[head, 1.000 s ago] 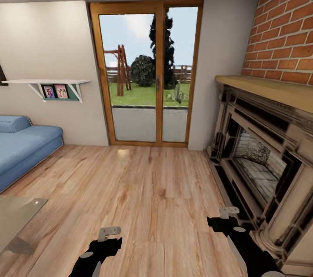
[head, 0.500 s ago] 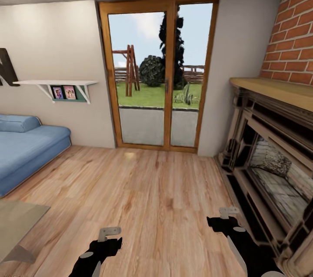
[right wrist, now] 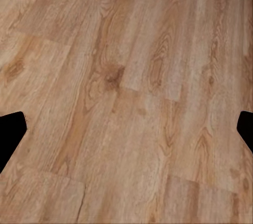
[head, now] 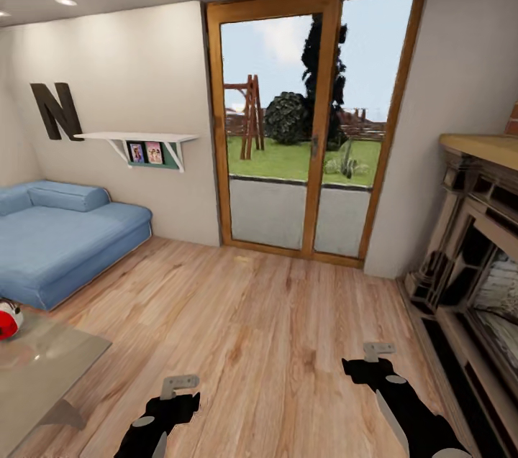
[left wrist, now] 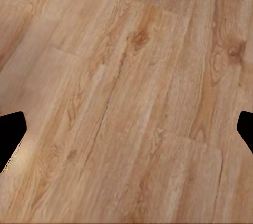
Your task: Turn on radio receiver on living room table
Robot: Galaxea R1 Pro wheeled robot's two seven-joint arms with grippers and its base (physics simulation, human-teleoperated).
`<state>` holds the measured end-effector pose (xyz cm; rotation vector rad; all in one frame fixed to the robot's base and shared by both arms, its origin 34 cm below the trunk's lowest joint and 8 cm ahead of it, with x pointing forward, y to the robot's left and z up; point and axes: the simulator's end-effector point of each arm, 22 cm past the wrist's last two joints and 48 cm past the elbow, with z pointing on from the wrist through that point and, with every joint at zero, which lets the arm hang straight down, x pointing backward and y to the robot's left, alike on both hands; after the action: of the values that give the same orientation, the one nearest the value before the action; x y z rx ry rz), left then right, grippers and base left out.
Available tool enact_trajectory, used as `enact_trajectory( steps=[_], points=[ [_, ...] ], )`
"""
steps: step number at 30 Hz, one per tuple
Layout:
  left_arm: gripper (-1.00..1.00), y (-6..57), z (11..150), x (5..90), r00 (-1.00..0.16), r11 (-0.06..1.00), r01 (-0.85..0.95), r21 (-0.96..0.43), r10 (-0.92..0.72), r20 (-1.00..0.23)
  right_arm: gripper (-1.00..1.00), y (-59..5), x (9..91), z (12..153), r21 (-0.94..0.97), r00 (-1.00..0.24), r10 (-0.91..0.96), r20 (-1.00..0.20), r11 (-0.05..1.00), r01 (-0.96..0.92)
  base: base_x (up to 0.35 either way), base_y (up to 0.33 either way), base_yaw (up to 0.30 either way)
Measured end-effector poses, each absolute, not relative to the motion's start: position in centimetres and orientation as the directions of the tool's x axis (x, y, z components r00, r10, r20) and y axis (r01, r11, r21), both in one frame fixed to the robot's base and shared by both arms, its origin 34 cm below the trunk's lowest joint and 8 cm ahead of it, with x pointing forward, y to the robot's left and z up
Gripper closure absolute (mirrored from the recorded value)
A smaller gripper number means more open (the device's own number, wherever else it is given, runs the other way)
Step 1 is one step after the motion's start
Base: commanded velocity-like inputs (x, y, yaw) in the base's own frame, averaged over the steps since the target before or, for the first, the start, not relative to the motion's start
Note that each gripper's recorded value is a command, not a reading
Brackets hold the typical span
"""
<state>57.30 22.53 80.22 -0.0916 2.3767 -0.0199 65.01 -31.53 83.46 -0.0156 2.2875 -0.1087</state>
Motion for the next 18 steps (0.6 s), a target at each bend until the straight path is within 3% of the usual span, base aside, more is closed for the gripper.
enact_trajectory(
  steps=[18],
  points=[
    [-1.0, 22.5, 81.5, 56.6, -0.72, 0.997, -0.061, -0.04, -0.072, -0.69, -1.0, -31.5, 64.3, 84.7, -0.083, -0.659, -0.046, -0.751, 0.996, 0.025, 0.331, 0.0, 0.279]
  ],
)
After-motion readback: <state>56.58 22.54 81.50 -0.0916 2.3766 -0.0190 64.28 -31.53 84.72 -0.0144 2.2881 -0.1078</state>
